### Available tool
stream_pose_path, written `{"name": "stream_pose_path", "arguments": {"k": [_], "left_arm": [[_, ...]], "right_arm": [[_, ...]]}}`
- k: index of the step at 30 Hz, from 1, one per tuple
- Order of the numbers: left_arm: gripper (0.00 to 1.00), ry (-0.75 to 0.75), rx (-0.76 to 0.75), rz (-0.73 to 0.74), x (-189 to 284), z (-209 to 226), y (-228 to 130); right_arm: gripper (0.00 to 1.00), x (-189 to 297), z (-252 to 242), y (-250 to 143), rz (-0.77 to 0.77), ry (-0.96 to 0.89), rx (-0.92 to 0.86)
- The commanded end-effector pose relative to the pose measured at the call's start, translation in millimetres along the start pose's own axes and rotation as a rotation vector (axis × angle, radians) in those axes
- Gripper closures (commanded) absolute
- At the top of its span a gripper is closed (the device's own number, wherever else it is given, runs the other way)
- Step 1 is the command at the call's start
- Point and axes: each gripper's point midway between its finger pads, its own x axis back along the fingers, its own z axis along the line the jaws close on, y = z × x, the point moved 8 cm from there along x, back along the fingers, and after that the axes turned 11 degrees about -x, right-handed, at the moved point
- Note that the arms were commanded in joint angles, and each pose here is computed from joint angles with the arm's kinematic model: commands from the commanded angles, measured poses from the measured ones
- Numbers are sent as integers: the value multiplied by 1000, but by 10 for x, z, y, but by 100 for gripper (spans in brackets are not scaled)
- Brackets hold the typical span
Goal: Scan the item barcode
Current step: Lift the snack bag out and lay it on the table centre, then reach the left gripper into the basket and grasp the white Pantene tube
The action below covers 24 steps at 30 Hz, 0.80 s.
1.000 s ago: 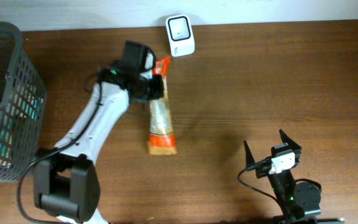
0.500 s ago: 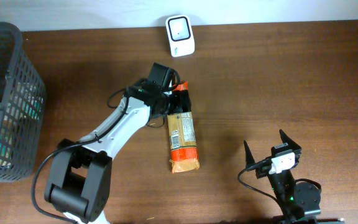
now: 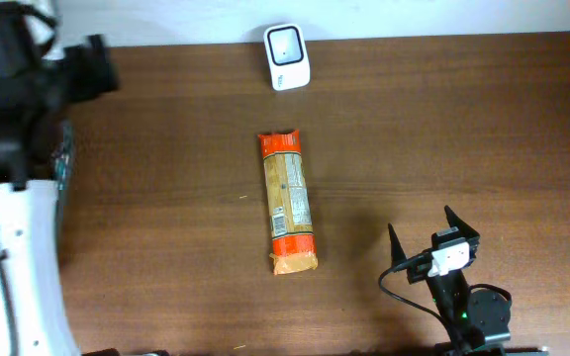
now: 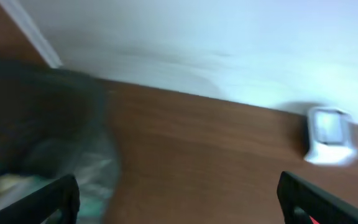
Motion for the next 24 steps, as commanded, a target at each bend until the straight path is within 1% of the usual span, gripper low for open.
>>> {"name": "stream_pose_path", "arguments": {"k": [1,2,5,8,10,14,18,21,24], "left_arm": [[1,278,77,41,83,760,-122],[1,323,107,54,98,948,-176],[1,406,162,77,162,1289,-292],[0,417,207,106,154,1503,-443],[1,433,211,174,29,1629,-629],[0,396,163,305,-330,1671,-922],[1,355,144,394,-599,1669,-1131],[2,337,137,443,-742,1667,-1259],[2,337,134,459,-797,1709,-1307]], "right_arm": [[1,0,-6,-21,1,-1,-9],[1,0,-6,-21,1,-1,-9],[1,0,-6,-21,1,-1,-9],[1,0,-6,-21,1,-1,-9],[1,0,-6,-21,1,-1,-9],[1,0,-6,-21,1,-1,-9],[1,0,-6,-21,1,-1,-9],[1,0,-6,-21,1,-1,-9],[1,0,-6,-21,1,-1,-9]]}}
